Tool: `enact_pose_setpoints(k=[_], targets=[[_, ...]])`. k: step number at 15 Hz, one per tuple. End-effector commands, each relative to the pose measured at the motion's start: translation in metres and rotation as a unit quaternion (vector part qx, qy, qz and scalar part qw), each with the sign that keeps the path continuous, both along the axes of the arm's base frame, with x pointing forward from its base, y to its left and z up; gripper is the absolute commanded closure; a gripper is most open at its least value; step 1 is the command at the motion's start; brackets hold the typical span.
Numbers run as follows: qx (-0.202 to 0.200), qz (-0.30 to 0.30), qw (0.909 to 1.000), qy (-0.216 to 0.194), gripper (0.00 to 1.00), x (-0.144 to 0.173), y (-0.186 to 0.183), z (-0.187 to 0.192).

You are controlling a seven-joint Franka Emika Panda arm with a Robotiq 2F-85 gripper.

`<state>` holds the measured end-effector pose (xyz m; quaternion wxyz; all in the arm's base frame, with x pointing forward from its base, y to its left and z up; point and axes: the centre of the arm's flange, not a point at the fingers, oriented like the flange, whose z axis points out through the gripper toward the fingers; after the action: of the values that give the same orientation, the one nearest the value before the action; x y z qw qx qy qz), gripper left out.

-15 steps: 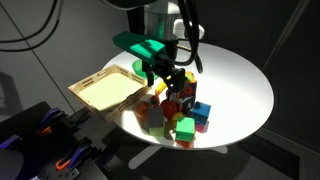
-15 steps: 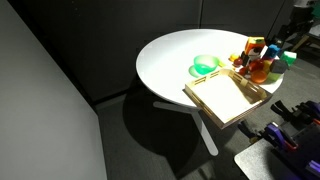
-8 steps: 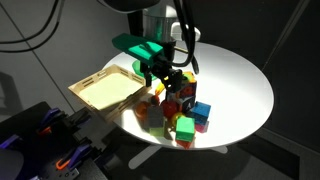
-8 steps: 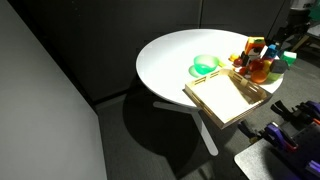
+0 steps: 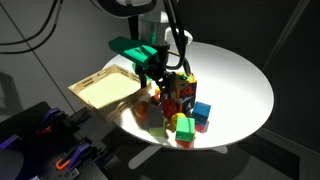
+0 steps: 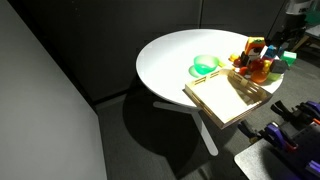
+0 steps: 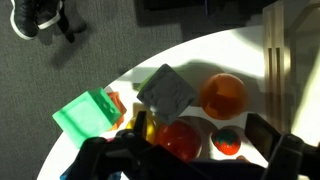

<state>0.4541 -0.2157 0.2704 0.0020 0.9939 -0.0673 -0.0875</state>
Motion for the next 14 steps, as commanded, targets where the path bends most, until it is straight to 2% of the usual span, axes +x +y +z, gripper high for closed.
enact_pose_setpoints(k=[1, 10, 14], targets=[[-0.005, 0.000, 0.9999, 0.009, 0.00, -0.007, 0.000, -0.010], [0.026, 0.007, 0.9994, 0.021, 0.00, -0.015, -0.003, -0.019], [0.061, 0.016, 0.9977, 0.024, 0.00, -0.015, -0.010, -0.020]])
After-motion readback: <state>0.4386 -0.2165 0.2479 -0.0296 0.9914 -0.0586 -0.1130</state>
